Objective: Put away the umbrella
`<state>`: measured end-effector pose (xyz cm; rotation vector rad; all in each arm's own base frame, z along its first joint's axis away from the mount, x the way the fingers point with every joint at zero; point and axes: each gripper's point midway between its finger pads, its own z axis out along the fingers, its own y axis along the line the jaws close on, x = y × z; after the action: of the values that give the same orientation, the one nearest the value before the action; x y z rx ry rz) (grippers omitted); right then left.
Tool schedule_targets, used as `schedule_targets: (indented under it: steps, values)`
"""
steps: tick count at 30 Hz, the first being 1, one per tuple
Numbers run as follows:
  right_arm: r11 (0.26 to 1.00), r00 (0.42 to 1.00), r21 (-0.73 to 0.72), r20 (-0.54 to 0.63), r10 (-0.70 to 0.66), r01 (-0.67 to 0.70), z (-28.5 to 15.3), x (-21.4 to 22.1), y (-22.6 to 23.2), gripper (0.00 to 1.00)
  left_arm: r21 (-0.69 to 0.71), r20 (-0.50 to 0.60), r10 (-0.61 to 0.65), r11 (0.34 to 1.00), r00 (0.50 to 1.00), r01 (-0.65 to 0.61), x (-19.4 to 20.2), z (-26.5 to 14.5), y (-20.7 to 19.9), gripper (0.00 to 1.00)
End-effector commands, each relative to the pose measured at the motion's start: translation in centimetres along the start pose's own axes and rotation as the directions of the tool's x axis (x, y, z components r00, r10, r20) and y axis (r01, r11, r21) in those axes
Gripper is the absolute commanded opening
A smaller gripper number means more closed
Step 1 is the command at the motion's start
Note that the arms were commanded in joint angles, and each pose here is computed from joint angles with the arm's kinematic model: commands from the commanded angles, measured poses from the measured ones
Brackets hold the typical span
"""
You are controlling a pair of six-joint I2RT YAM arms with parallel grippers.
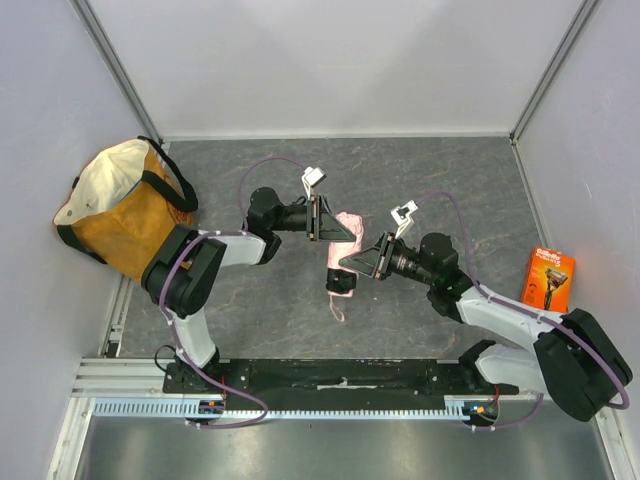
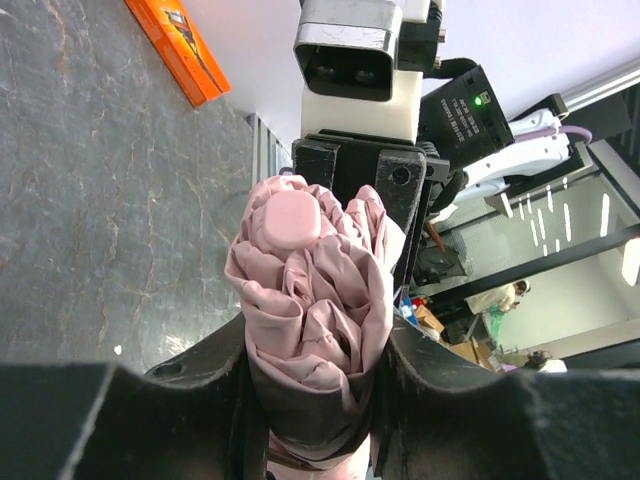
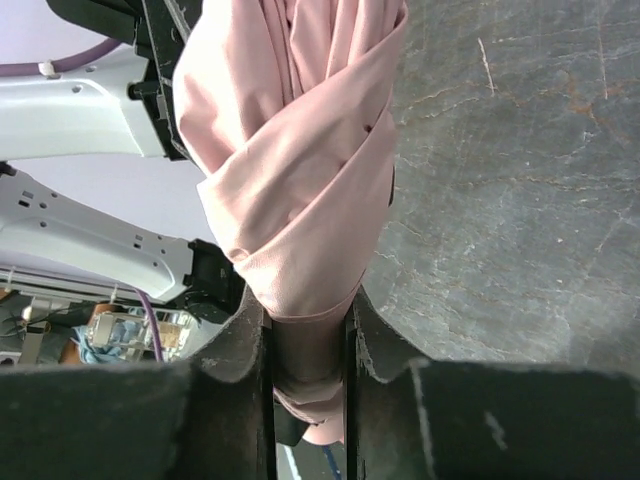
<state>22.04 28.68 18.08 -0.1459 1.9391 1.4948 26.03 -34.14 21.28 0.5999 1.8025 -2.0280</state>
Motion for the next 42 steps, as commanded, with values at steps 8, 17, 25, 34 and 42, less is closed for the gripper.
schedule_targets:
  steps: [8,17,25,34,42]
  values:
    - [0.997,0.998,0.048,0.016,-0.062,0.061,0.2,-1.6,1.3,0.0,-0.244,0.137,0.145,0.964,0.98,-0.108,-3.9,-2.0,-1.3,0.84]
    - [0.975,0.999,0.216,-0.037,-0.04,0.047,-0.1,-3.6,-3.6,0.02,-0.718,0.289,0.159,0.688,0.944,0.104,-5.1,-13.3,2.5,0.89]
    - [0.98,0.995,0.195,-0.097,-0.003,0.022,2.9,-10.5,-10.4,0.08,-0.726,0.205,0.198,0.687,0.959,0.013,-1.5,-14.0,-1.2,0.9]
    - [0.971,0.983,0.202,-0.109,0.149,-0.125,9.5,-18.0,-22.0,0.17,-0.65,0.145,0.146,0.76,0.979,-0.017,5.0,-11.9,-3.2,0.91]
    - [0.917,0.986,0.395,-0.123,0.115,-0.057,10.5,-20.4,-27.7,0.52,-0.615,0.089,0.181,0.783,0.98,-0.089,6.7,-10.9,-5.3,0.91]
